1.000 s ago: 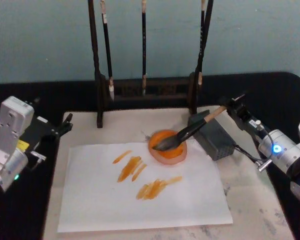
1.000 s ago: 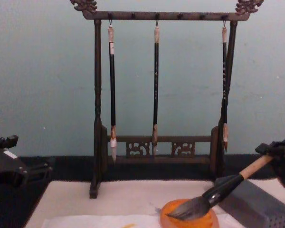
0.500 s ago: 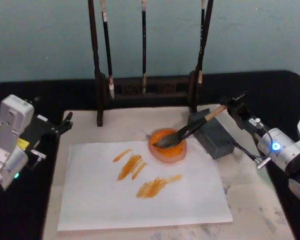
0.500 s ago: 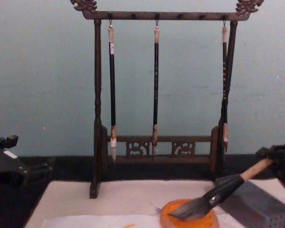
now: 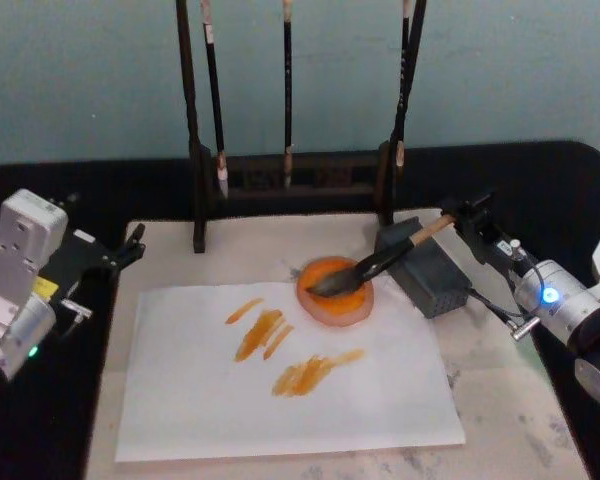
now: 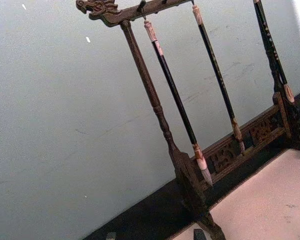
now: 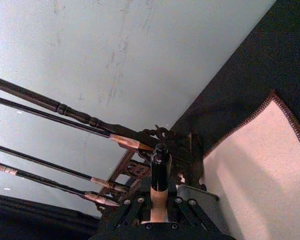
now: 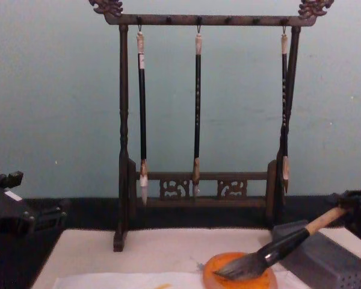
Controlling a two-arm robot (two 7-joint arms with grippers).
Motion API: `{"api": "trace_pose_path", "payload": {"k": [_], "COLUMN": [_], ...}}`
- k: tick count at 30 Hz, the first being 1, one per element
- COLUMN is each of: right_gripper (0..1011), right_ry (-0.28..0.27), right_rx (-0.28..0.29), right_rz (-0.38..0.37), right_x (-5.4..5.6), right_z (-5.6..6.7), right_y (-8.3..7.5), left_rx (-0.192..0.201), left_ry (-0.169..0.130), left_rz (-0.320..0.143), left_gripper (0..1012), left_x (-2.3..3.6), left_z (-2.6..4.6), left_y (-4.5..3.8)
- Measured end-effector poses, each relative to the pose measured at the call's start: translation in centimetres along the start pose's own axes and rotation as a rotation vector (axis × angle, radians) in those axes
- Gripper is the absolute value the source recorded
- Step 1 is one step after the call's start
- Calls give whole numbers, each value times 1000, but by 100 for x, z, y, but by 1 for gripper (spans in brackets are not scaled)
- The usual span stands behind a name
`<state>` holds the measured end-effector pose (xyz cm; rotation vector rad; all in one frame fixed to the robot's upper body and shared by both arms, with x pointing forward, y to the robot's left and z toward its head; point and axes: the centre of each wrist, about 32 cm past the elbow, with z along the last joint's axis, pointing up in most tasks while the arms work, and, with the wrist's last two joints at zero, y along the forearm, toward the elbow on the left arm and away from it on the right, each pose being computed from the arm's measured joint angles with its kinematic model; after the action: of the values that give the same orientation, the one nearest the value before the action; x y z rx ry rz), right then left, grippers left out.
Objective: Pick up the brush from the inkstone, write on the paper, then place the brush back to its original position.
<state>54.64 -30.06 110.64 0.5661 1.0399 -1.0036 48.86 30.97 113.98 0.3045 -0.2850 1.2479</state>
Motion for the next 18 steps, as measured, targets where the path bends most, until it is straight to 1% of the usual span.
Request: {"api": "trace_pose_path", "payload": {"k": [7, 18], "right_gripper": [178, 177], "right_ry": [12, 11], "right_rx": [-1, -5], "right_rz": [-5, -5], "right_x": [16, 15], "right_z": [-5, -1], "right_y": [7, 12], "left_rx": [0, 0], "left_ry": [0, 0], "left_rz": [0, 0], "left_gripper": [1001, 1001], "left_x": [0, 0], "left_z": [0, 0], "left_y": [0, 0]}}
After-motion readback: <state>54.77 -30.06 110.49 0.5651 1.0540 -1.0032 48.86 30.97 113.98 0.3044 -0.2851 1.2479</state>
